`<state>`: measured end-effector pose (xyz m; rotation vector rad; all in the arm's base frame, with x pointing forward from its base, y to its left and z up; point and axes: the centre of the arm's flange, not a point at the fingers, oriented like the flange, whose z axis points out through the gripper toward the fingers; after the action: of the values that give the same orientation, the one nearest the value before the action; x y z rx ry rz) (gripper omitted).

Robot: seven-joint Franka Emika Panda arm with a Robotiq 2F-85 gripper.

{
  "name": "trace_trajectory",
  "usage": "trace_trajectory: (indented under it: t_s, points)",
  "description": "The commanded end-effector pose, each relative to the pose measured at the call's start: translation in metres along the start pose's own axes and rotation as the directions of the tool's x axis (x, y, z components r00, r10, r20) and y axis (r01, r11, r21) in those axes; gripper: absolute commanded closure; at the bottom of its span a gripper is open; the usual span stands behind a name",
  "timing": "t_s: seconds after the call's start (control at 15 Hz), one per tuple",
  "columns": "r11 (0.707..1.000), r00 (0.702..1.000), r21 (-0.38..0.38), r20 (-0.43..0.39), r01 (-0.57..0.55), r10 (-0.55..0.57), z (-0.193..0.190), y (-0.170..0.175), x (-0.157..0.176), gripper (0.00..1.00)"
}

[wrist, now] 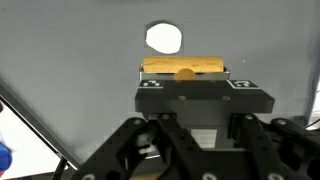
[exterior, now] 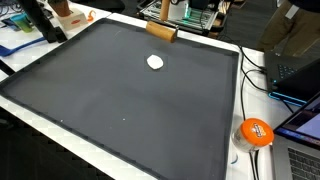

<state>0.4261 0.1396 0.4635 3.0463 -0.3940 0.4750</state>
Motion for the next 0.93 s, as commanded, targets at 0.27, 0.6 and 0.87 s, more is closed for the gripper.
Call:
trace_trajectory:
  t_s: [0.27, 0.6, 0.87]
  points:
    - [0.999, 0.998, 0.038, -0.053, -0.017, 0.019, 0.010, 0.008, -0.002, 0.53]
    - [1.000, 0.998, 0.021, -0.054, -0.011, 0.012, 0.026, 0.006, -0.006, 0.78]
    - [1.000, 0.997, 0.000, -0.083, -0.003, 0.003, 0.042, 0.007, -0.019, 0.78]
